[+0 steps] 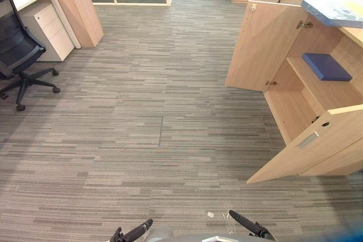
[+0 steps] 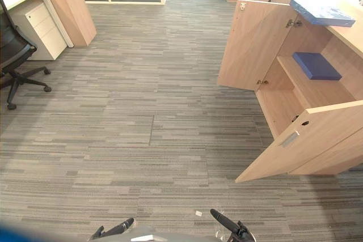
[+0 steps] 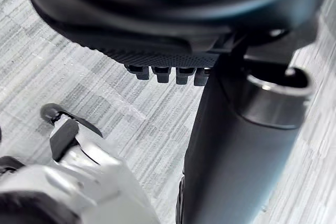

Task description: Walk over to the cabinet, pick up the folder, carry it to the office cabinet, place the folder inside the office cabinet, then close the office cabinet door

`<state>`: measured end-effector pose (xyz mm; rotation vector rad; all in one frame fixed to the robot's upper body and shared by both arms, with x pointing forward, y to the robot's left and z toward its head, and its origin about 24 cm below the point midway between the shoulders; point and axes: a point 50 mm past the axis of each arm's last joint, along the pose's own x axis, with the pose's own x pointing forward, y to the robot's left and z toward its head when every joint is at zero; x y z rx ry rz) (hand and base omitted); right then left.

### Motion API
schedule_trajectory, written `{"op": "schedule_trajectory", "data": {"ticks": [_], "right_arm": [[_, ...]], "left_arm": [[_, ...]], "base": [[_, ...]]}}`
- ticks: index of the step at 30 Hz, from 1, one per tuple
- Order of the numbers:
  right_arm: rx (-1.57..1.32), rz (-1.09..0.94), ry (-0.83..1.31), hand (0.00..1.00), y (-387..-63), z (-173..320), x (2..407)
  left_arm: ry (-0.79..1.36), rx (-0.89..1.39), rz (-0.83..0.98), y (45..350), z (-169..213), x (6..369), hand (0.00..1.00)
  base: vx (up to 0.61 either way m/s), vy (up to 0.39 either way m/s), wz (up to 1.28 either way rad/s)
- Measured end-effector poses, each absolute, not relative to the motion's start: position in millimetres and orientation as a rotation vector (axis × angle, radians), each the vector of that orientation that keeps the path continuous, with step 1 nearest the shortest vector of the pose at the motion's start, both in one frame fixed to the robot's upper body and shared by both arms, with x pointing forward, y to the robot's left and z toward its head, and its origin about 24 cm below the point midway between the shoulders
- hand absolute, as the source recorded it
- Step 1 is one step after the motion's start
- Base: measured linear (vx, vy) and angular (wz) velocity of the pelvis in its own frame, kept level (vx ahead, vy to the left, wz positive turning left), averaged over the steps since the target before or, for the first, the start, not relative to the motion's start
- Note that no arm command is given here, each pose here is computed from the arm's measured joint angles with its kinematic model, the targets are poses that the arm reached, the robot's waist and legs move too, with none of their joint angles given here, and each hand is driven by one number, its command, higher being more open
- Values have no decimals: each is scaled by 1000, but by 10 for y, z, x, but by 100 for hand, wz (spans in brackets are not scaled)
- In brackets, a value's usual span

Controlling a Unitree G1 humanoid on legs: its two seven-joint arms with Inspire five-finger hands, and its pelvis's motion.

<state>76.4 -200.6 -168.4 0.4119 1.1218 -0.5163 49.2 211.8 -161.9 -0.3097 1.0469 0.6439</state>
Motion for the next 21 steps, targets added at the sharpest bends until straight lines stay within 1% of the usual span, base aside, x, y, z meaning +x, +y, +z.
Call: {"op": "schedule_trajectory", "data": {"ticks": [3, 6, 10, 14, 17, 20, 21], "right_arm": [[344, -464, 1142, 100, -1980, -1684, 791], [318, -433, 1158, 100, -1951, -1687, 807], [381, -511, 1204, 100, -1935, -1726, 697], [474, -585, 1212, 100, -1887, -1750, 643], [545, -656, 1166, 100, -1978, -1737, 628], [576, -692, 1076, 100, -2084, -1686, 756], [591, -692, 1056, 100, -2070, -1678, 796]], "left_arm": [[1028, -319, 659, 2131, -1600, 491, 100], [1016, -371, 705, 2137, -1602, 474, 100], [1041, -399, 776, 2157, -1632, 408, 100], [1060, -395, 815, 2256, -1639, 328, 100], [1069, -390, 798, 2263, -1641, 284, 100], [1063, -381, 754, 2247, -1641, 335, 100], [1070, -356, 718, 2226, -1643, 356, 100]], "base": [[262, 114, -24], [389, 262, -28], [562, 428, -15], [603, 484, -38], [508, 385, -52], [368, 326, -20], [263, 178, -18]]}}
